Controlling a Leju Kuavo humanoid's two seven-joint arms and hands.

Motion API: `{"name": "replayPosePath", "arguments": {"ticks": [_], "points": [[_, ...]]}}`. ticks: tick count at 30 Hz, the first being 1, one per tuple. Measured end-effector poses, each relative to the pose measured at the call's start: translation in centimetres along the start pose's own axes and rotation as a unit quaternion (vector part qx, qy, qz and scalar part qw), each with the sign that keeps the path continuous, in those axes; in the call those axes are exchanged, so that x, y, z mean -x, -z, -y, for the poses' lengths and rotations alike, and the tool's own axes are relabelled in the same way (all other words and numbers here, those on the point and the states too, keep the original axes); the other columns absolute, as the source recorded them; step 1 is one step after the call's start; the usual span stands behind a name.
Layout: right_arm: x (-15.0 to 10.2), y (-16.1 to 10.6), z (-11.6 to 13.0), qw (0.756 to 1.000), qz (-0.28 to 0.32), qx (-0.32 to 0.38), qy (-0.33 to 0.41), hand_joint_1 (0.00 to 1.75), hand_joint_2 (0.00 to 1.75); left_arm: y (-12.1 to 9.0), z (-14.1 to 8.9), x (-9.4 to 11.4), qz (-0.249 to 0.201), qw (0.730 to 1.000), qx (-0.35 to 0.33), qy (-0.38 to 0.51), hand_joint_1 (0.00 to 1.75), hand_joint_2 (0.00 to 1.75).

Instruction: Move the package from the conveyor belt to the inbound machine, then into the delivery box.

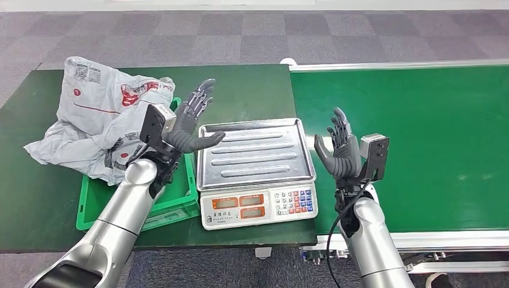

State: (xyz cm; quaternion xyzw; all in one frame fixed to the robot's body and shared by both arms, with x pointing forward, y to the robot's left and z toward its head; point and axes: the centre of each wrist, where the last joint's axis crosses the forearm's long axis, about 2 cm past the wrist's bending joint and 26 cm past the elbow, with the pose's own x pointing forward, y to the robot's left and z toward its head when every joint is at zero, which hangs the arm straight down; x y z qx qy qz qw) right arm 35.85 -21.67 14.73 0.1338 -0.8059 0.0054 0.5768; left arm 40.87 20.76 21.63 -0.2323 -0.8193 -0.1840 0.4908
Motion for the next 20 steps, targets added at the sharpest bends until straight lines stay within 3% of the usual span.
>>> {"name": "replayPosePath", "arguments": {"ticks": [9,14,18,20], "points": [[-0.2,2.1,-3.0,1.000,0.003,-0.025,0.010,0.00,1.75,2.0,5.4,2.7,-0.020,0.996,-0.058,-0.072,0.00,1.75],[0.1,2.3,-3.5,0.999,-0.002,-0.031,0.011,0.00,1.75,2.1,6.4,3.5,-0.030,0.994,-0.060,-0.084,0.00,1.75],[0.2,2.3,-3.7,0.999,-0.007,-0.033,0.011,0.00,1.75,2.1,6.9,4.0,-0.046,0.991,-0.077,-0.098,0.00,0.00],[0.2,2.5,-3.8,0.999,-0.009,-0.035,0.010,0.00,1.75,1.9,6.9,4.2,-0.055,0.989,-0.090,-0.105,0.00,0.00]]}}
